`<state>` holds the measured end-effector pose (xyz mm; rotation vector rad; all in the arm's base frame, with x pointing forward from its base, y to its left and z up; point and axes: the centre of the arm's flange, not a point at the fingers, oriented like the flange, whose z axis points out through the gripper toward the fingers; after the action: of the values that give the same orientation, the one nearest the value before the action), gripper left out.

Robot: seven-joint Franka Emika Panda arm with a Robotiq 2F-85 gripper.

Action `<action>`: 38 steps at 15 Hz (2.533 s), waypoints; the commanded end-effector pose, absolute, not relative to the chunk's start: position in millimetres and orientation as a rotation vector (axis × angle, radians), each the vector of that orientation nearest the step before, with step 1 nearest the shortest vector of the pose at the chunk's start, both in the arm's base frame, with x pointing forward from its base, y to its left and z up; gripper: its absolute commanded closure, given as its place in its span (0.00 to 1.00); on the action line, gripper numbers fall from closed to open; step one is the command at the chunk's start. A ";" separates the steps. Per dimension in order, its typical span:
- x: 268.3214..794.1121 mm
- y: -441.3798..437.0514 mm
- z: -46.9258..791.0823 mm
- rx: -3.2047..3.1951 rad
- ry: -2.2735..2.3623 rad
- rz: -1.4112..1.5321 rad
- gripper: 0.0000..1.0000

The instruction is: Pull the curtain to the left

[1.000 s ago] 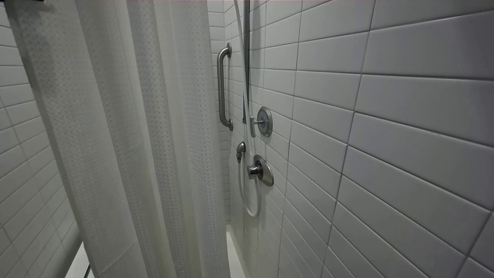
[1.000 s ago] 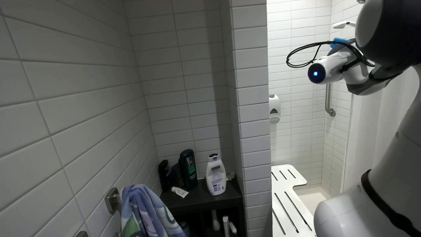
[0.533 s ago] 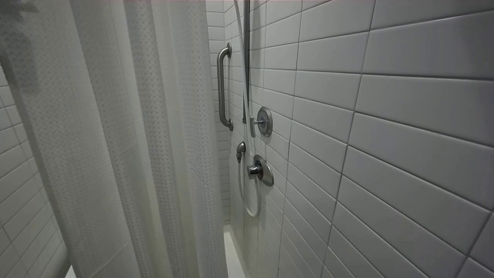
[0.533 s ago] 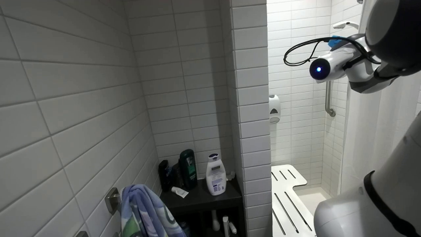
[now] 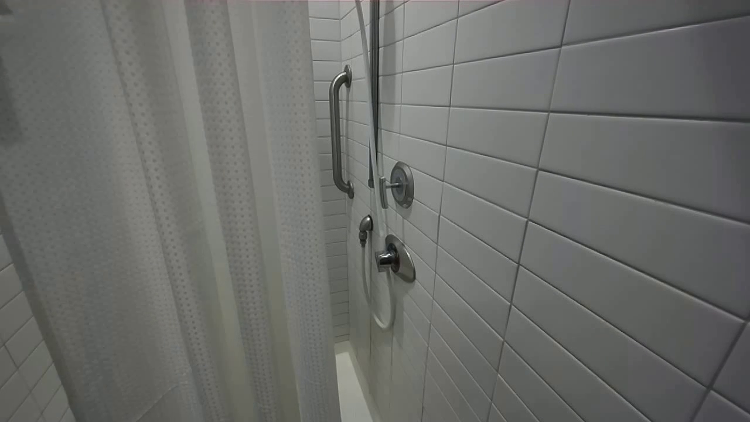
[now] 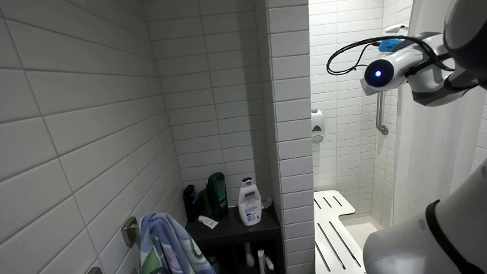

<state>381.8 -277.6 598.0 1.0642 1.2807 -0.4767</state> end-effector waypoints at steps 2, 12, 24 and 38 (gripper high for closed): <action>364.0 -253.5 597.1 1.026 1.376 -0.422 1.00; 345.5 -202.1 601.9 0.961 1.492 -0.305 1.00; 331.4 -138.5 600.9 0.844 1.609 -0.202 1.00; 316.1 -70.4 600.7 0.660 1.695 -0.118 1.00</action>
<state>327.0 -89.1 613.1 0.6934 1.6341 -0.1485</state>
